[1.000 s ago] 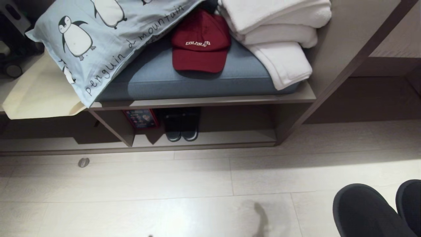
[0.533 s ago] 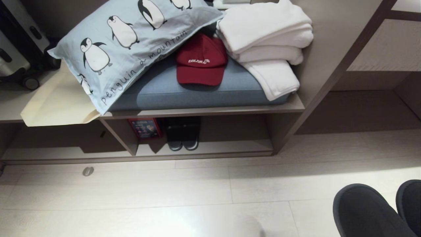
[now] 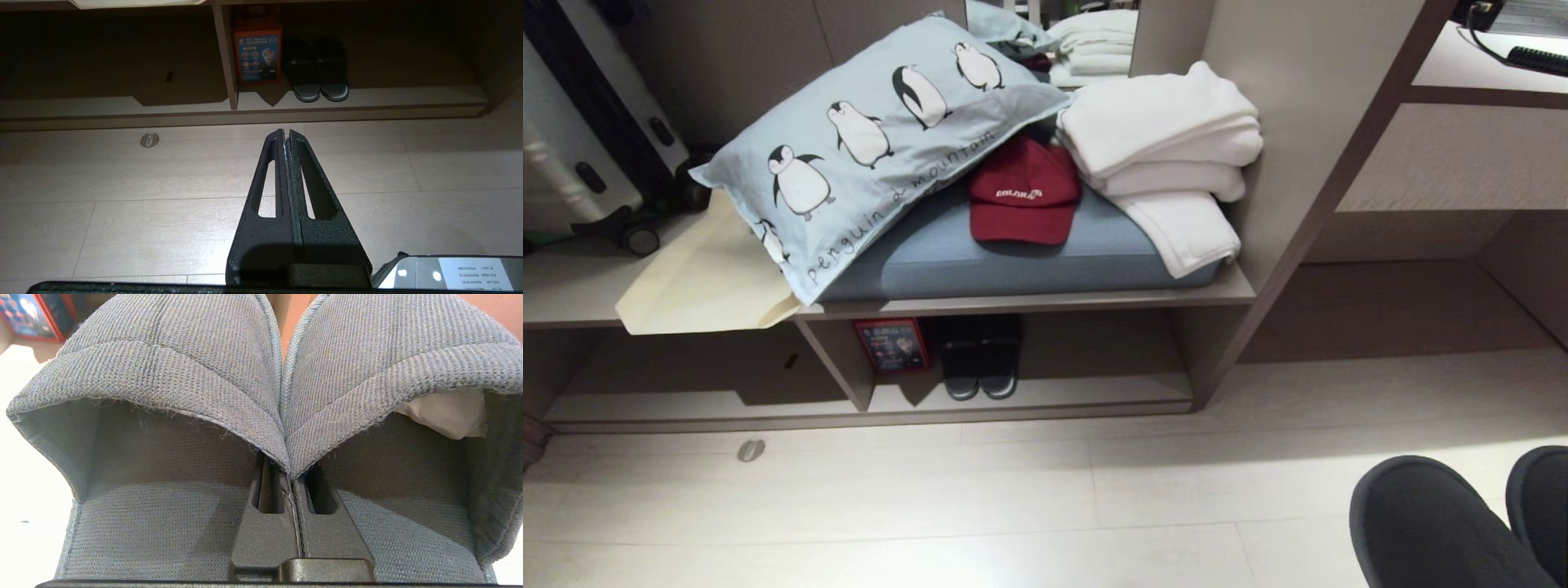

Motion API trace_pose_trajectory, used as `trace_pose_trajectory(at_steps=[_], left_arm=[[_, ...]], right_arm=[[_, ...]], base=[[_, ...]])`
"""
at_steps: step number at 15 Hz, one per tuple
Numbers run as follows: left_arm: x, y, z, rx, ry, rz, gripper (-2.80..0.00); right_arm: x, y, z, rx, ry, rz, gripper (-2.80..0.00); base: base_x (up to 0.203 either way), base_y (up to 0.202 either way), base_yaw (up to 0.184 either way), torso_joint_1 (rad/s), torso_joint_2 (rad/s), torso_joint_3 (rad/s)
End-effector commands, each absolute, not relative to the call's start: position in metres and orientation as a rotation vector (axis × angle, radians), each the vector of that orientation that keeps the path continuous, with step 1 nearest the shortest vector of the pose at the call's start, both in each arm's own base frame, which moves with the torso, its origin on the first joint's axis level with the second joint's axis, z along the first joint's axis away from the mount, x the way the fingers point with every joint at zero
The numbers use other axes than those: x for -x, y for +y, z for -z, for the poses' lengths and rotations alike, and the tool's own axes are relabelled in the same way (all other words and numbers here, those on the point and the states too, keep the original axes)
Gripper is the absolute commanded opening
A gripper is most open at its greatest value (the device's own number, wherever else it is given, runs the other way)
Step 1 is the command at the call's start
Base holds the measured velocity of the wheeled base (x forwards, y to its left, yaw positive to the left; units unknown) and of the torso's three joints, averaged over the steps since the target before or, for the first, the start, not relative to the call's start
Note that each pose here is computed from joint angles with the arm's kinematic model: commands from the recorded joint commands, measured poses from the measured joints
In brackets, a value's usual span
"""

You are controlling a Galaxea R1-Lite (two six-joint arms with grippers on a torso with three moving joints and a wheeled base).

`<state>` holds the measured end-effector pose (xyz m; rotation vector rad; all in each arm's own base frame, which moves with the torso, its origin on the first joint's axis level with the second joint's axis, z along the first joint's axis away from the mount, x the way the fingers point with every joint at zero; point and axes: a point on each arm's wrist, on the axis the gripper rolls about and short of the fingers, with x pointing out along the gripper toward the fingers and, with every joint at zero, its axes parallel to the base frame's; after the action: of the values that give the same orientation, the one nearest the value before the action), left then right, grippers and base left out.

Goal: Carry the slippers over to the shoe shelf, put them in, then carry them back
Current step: Place the slippers on the floor

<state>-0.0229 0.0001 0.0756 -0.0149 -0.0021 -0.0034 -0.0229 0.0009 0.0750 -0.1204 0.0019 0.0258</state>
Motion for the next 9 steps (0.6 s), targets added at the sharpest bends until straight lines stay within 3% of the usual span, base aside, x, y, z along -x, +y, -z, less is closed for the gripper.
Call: trace_pose_trajectory(at_steps=[1, 9], left_arm=[[0.0227, 0.0001, -0.0752, 0.015, 0.0, 0.002, -2.8], [0.0227, 0.0001, -0.0752, 0.015, 0.0, 0.003, -2.8]], right_arm=[[0.0228, 0.0009, -0.075, 0.121, 0.003, -0.026, -2.8], [0.0228, 0.0009, -0.075, 0.121, 0.003, -0.026, -2.8]], base=[[0.0, 0.0, 0.0, 0.002, 0.0, 0.204], [0.0, 0.0, 0.0, 0.001, 0.0, 0.204]])
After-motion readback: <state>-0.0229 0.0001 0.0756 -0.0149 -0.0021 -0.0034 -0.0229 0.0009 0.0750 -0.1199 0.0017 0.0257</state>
